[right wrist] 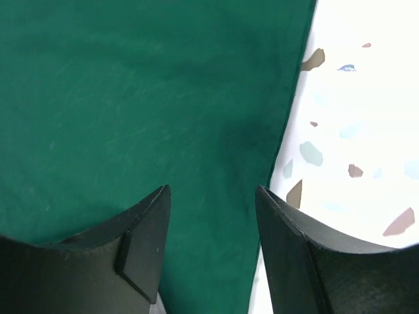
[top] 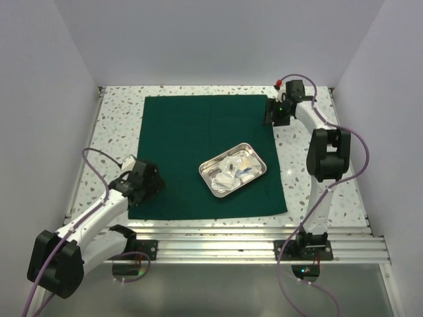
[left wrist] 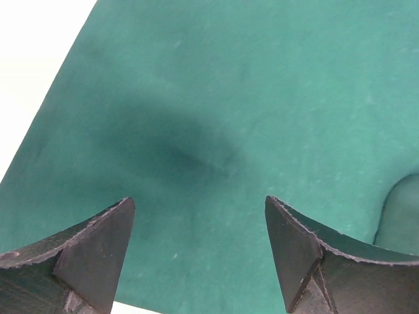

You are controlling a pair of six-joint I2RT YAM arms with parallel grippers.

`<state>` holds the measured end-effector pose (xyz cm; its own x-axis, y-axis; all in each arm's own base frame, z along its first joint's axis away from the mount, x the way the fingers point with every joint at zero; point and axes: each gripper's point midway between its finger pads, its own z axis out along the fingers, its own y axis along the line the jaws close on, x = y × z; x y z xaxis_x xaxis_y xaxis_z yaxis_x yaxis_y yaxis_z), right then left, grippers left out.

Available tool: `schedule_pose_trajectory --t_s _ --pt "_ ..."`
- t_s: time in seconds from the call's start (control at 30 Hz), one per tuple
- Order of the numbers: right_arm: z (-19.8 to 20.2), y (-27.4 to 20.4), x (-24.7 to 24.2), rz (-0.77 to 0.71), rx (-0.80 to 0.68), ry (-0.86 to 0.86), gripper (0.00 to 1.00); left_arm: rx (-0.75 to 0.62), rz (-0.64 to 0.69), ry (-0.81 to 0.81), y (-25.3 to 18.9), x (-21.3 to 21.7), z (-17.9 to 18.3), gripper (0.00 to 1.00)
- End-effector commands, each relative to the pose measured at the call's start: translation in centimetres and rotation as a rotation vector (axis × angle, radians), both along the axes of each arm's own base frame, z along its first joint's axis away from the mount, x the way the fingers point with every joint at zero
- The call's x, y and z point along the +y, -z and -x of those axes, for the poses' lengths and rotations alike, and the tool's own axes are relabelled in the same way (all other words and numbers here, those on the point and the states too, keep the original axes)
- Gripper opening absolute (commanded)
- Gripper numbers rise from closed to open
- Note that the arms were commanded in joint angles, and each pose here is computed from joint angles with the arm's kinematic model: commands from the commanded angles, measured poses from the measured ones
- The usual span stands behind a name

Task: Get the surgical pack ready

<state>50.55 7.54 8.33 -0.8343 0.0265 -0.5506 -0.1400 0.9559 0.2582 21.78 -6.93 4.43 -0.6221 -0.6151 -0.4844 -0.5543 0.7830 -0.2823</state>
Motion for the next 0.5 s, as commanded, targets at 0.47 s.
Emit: schedule_pose_trajectory --t_s 0.47 --pt "-3.6 6.7 -2.3 0.002 0.088 0.166 0.52 0.174 -0.028 -0.165 1.0 1.7 3.5 0.86"
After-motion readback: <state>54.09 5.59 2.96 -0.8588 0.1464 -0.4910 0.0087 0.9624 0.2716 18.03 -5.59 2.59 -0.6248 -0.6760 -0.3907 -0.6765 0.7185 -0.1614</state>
